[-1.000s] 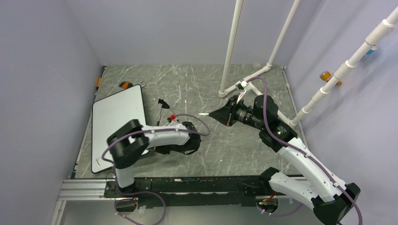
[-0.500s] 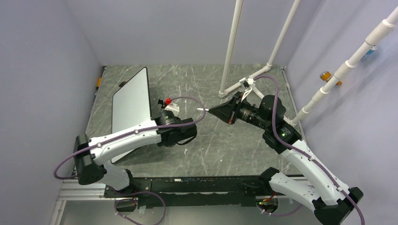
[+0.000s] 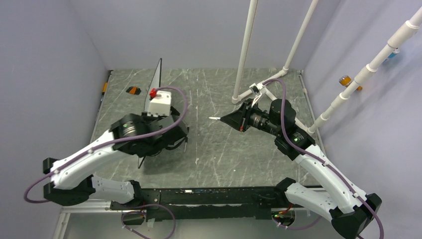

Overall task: Write a sentence on the whiteboard
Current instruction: Pick up the whiteboard at the center of the board.

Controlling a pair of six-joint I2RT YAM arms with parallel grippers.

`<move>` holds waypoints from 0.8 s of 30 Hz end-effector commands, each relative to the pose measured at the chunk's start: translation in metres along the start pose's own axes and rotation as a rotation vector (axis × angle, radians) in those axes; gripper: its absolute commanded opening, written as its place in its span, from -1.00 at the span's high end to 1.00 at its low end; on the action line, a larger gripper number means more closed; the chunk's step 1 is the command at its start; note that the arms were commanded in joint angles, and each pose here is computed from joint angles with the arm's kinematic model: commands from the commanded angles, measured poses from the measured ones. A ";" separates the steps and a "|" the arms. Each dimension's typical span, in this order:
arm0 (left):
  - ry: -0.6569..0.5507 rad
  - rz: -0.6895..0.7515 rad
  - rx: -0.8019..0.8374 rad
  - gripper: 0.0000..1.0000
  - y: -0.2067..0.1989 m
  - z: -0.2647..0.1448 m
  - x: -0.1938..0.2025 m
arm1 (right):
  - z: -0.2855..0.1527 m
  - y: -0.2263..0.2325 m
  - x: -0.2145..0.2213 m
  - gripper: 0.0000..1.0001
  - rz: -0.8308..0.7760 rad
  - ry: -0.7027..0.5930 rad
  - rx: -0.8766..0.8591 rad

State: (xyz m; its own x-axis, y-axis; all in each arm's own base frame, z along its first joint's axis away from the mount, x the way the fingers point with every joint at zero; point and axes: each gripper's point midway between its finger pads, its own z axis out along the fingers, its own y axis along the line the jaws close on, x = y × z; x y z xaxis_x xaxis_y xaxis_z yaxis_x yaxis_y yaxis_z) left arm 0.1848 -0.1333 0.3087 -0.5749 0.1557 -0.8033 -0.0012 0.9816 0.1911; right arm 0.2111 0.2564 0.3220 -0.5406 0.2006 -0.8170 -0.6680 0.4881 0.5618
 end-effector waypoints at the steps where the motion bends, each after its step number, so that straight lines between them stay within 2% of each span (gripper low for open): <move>1: -0.137 -0.202 0.081 1.00 0.025 -0.018 -0.025 | 0.001 0.003 -0.010 1.00 -0.003 -0.035 -0.010; 6: -0.178 -0.350 0.171 1.00 0.047 -0.024 -0.013 | 0.006 0.003 -0.009 1.00 0.010 -0.029 -0.020; 16: -0.075 -0.394 0.079 1.00 0.068 -0.009 0.039 | 0.012 0.004 -0.009 1.00 0.022 -0.017 -0.034; 24: -0.022 -0.429 0.060 1.00 0.069 0.004 0.073 | 0.015 0.005 -0.009 1.00 0.031 -0.009 -0.040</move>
State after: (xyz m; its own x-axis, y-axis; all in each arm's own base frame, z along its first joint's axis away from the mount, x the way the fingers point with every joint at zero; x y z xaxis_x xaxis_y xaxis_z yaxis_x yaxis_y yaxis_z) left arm 0.1585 -0.0592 0.2930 -0.4339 -0.2838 -0.8551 -0.1534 0.9585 -0.2403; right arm 0.2200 0.2650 0.3081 -0.5887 0.1908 -0.7855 -0.6354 0.4914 0.5956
